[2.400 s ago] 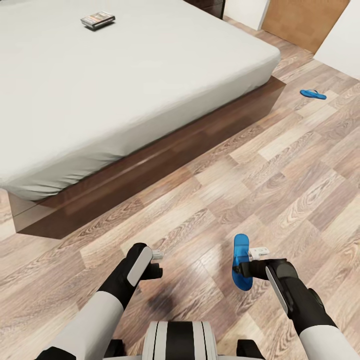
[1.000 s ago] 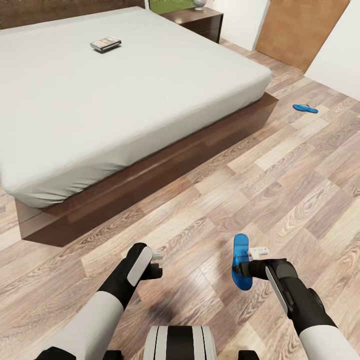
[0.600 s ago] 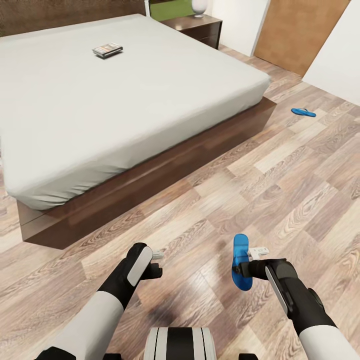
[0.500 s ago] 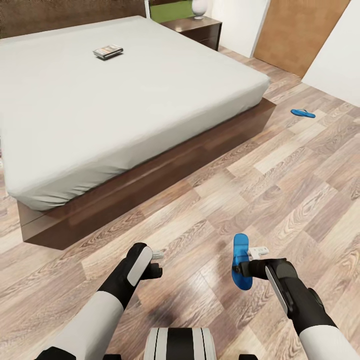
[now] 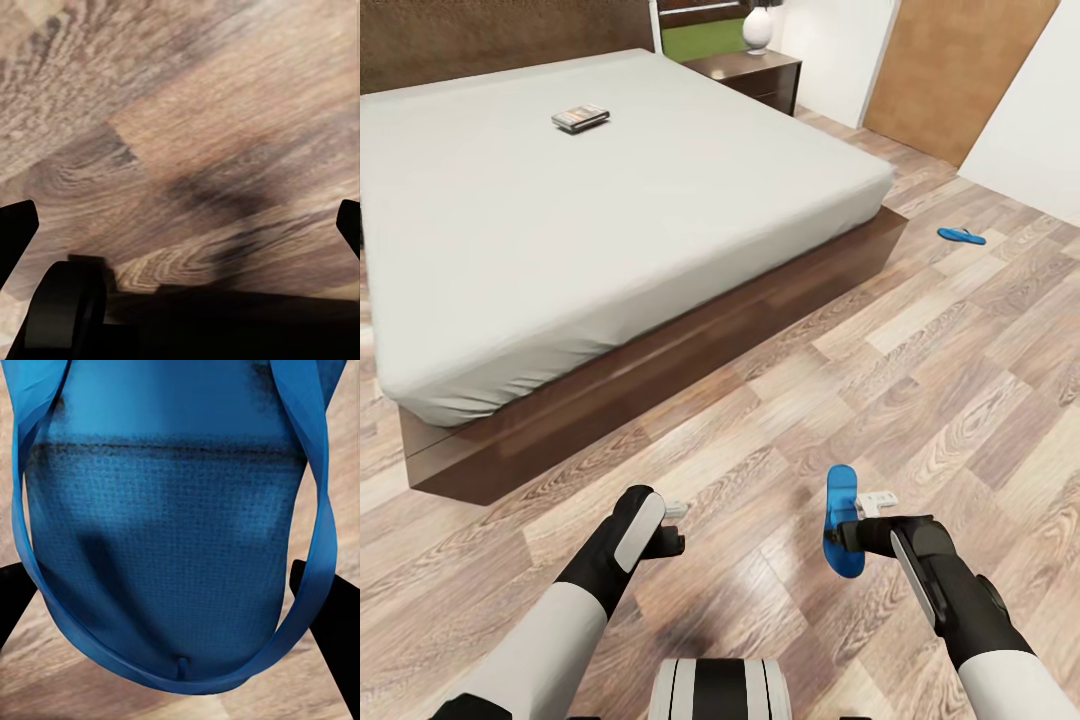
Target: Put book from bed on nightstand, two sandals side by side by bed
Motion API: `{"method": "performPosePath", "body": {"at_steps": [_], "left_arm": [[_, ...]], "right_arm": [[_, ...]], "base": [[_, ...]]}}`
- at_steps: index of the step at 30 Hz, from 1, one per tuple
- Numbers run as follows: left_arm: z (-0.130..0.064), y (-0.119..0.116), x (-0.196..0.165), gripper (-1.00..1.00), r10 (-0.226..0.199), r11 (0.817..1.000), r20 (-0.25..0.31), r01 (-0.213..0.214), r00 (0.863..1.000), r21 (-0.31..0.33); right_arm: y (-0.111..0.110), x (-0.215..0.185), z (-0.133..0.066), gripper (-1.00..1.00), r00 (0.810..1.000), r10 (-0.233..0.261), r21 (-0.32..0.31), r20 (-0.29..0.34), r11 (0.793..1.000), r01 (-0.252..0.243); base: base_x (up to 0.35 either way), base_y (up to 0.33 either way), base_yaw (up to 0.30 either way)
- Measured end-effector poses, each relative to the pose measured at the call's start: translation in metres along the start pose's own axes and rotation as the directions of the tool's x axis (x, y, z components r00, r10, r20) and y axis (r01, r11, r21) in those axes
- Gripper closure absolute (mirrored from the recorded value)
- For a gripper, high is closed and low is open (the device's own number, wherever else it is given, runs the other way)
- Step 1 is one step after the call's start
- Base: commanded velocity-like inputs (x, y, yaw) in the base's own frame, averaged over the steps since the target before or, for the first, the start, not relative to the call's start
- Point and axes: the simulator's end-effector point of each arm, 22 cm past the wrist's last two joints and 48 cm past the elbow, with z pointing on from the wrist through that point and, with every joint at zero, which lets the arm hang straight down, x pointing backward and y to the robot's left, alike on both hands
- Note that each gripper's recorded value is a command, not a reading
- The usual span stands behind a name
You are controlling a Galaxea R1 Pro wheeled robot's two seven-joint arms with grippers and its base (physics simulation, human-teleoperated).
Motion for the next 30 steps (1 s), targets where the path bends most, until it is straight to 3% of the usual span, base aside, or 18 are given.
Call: {"method": "performPosePath", "body": {"at_steps": [30], "left_arm": [[-0.024,0.000,-0.012,-1.00,-0.002,1.000,0.048,0.002,0.999,0.004]], "right_arm": [[0.001,-0.019,-0.020,1.00,0.999,-0.011,0.007,0.047,1.000,0.010]], "base": [[0.000,0.000,0.007]]}}
